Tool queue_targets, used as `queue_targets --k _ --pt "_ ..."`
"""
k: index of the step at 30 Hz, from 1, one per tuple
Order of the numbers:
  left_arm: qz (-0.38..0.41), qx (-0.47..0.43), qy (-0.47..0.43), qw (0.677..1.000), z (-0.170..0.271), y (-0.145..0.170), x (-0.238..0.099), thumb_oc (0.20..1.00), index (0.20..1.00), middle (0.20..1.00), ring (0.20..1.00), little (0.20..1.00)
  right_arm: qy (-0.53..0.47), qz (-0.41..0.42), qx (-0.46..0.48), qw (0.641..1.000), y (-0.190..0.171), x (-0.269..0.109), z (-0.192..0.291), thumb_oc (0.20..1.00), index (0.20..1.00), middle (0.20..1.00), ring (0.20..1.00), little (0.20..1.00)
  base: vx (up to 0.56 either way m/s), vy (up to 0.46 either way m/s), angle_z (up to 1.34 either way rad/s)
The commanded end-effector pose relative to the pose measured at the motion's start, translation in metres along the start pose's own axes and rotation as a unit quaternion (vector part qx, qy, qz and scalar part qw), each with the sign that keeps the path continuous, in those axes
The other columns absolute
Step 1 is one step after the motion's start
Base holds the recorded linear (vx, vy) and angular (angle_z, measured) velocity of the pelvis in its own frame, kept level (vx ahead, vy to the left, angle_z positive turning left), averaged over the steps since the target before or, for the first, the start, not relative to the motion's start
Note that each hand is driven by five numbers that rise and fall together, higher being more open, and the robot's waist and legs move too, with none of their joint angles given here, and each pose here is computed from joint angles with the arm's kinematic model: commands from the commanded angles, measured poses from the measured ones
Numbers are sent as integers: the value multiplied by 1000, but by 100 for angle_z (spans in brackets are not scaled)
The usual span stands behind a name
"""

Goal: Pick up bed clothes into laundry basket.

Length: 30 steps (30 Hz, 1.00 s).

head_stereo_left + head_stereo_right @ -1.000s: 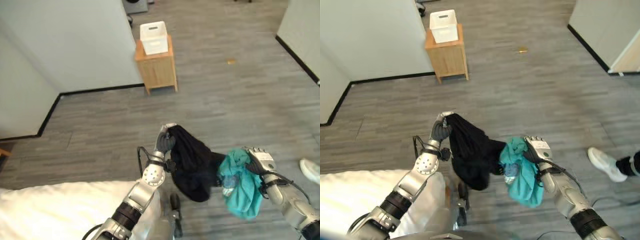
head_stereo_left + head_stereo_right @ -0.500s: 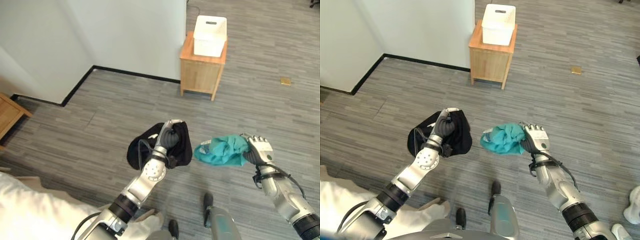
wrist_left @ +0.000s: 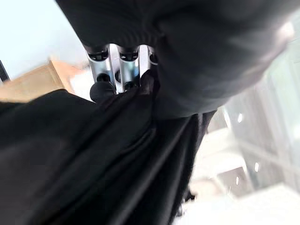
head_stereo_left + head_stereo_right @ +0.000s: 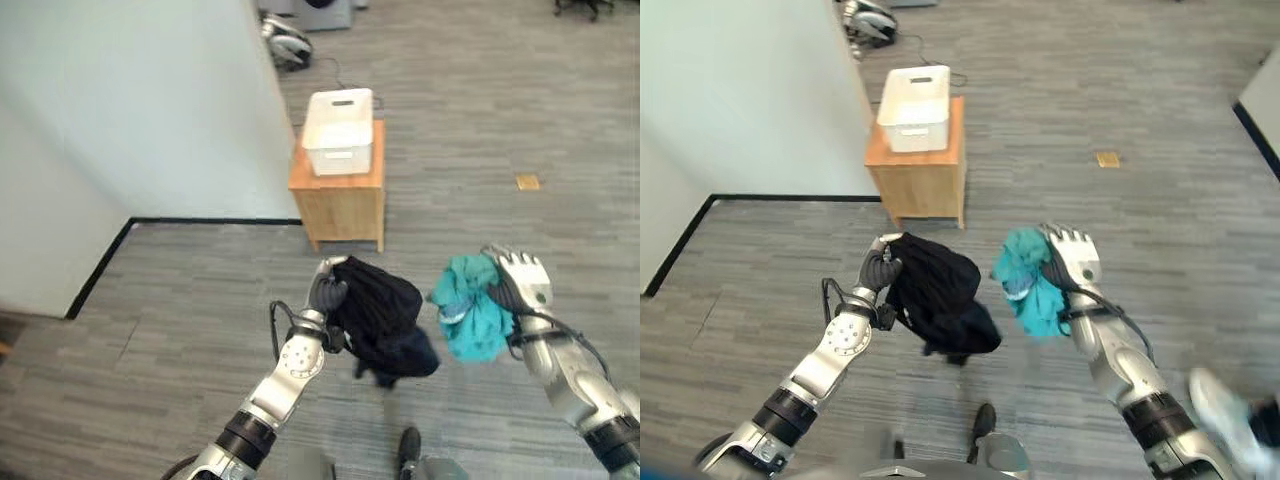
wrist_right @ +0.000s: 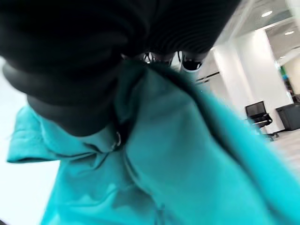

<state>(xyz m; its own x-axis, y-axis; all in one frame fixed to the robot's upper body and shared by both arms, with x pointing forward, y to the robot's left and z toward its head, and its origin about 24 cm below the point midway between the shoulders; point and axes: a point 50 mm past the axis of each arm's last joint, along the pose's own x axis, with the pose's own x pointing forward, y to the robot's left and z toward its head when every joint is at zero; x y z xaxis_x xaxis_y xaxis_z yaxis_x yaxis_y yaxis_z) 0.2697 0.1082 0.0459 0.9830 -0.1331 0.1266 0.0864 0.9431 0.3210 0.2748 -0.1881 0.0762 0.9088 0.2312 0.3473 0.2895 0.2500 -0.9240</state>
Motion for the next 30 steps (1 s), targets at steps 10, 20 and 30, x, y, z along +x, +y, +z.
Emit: queue_targets --k 10,20,30 --pt "12 -36 -21 999 5 22 -9 200 200 200 200 200 -57 -158 -34 985 -173 64 -31 200 200 200 200 200 555 -49 -12" --pt "-9 -4 -13 1000 -1 31 -4 200 200 200 200 200 -99 -237 -124 958 -257 103 -7 200 200 200 200 200 391 -69 66" --pt "-19 -20 22 999 -18 45 -28 200 200 200 200 200 -14 -262 -332 906 -343 119 -13 200 200 200 200 200 265 -311 134"
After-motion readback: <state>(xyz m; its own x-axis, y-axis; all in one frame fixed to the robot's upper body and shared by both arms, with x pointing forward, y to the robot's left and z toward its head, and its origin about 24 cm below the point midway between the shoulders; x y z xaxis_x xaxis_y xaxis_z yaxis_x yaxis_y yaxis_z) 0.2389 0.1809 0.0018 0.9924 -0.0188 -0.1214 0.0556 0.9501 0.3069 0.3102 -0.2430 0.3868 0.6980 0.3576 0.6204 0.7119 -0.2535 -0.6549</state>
